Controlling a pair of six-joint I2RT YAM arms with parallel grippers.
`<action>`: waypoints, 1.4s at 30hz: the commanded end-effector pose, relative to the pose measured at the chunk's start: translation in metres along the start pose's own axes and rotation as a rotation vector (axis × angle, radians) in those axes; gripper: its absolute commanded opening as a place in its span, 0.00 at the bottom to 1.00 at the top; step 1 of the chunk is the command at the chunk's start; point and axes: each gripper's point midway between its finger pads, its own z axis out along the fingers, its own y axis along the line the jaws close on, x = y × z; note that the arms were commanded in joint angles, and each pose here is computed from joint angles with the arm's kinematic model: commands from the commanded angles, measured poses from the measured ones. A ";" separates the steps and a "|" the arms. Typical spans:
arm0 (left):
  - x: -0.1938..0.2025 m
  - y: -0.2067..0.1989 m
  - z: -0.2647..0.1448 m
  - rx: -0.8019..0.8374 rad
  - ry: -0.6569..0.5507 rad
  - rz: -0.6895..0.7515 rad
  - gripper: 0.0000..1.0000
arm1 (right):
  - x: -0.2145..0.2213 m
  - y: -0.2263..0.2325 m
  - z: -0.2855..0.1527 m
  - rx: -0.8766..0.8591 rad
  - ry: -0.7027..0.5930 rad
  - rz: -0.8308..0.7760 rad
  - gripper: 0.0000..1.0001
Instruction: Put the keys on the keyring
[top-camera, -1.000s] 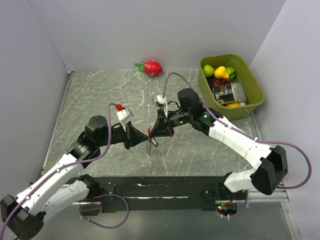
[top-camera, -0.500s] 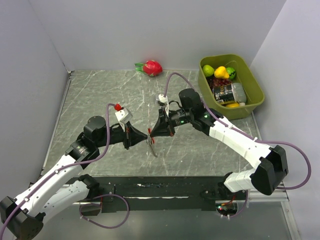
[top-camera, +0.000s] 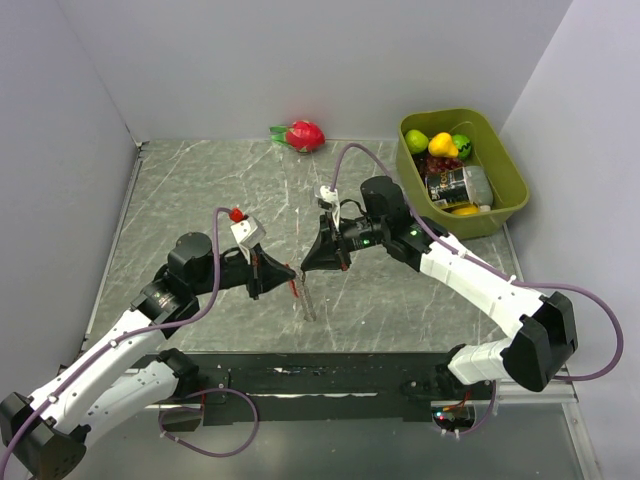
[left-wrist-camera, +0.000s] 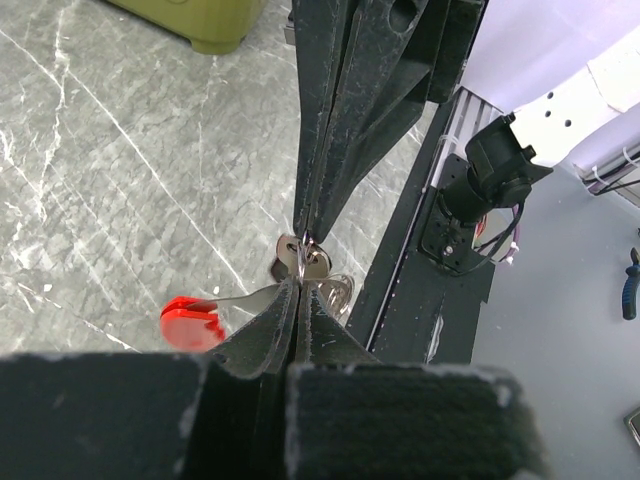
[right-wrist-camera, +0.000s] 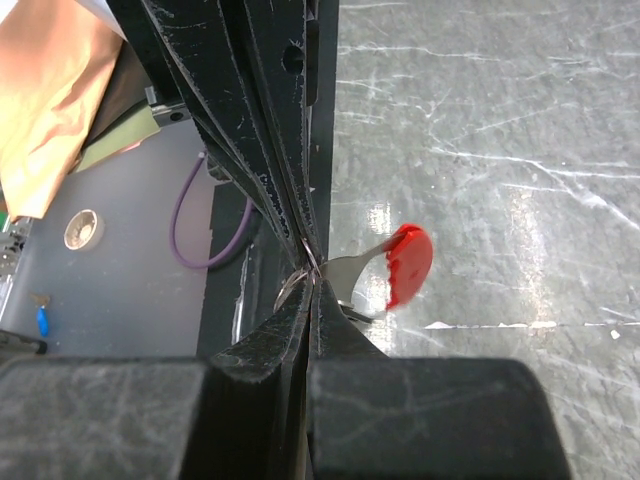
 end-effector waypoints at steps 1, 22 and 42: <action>-0.029 -0.018 -0.004 0.056 -0.071 0.068 0.01 | -0.007 -0.007 -0.001 0.026 -0.020 -0.020 0.00; -0.050 -0.024 -0.014 0.054 -0.233 0.099 0.01 | 0.007 0.003 -0.002 -0.081 -0.025 -0.013 0.11; -0.065 -0.040 -0.018 0.146 -0.395 0.161 0.01 | -0.051 0.039 -0.036 -0.030 -0.254 -0.217 0.85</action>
